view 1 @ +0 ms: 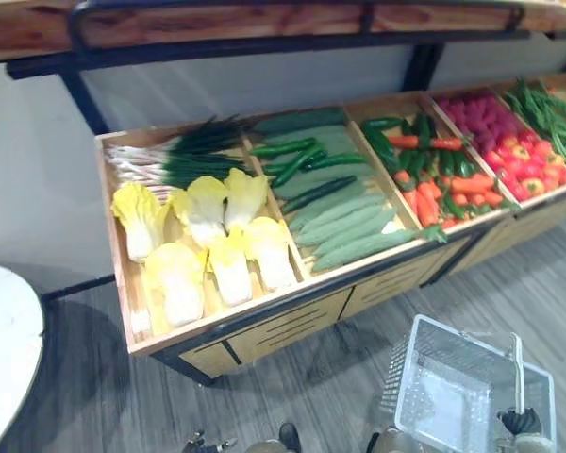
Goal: Pick vegetable in the basket
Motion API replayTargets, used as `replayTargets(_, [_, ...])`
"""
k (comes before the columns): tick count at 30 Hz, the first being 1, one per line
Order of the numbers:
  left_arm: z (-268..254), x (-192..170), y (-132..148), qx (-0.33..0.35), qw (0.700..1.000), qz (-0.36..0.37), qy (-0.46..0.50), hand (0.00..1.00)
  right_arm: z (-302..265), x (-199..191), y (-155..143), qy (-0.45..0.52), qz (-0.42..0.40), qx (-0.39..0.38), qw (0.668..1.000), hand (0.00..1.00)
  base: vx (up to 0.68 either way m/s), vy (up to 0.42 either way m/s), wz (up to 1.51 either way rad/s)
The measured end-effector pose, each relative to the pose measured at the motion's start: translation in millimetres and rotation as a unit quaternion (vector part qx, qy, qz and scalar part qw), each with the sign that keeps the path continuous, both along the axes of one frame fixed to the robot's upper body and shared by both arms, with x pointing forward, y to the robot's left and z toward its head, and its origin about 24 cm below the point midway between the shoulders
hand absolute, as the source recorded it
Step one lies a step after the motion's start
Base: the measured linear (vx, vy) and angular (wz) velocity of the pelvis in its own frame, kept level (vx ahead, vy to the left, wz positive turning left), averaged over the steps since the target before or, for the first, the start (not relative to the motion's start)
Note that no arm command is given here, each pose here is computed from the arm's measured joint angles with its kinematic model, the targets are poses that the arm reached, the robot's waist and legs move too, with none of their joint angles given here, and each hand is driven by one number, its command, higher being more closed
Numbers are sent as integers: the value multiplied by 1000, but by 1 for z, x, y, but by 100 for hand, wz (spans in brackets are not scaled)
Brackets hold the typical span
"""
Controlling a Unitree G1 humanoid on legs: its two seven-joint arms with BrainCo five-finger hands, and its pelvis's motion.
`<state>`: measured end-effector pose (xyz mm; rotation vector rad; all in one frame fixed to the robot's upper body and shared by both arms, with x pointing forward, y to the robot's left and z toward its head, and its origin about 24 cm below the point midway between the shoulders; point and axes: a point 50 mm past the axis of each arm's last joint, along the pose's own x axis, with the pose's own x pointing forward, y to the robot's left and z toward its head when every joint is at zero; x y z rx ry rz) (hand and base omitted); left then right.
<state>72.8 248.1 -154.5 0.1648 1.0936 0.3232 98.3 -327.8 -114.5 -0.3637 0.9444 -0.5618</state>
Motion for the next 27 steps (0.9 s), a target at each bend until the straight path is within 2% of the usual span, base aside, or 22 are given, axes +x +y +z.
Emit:
replayTargets(4, [1,7,-3,-7,999,31,-23,0,-11,-14,8,-3,-78,41,996,100,186,-204,71])
replayTargets(8, [2,8,-1,-9,997,65,-34,0,-29,-50,28,15,-186,97,978,100,175,-359,86])
replayTargets(10, [2,5,3,-8,996,87,-32,0,-33,-59,37,21,-210,112,971,100,196,-520,55])
replayTargets(12, [-6,-2,-16,-42,992,118,-22,0,-29,-42,31,-4,-208,109,972,100,242,-504,16])
replayTargets(16, [-7,0,-26,-52,991,122,-26,0,-26,-47,19,-1,-223,101,970,100,101,-181,25])
replayTargets(21, [39,59,-13,30,974,100,-199,0,-28,-46,27,8,-207,93,974,100,-55,-26,29])
replayTargets(24, [72,72,0,92,949,101,-285,0,-32,-48,40,9,-194,97,976,100,-79,24,4])
replayTargets(27, [96,79,-2,139,929,80,-334,0,-32,-51,44,10,-176,89,980,100,-2,9,2])
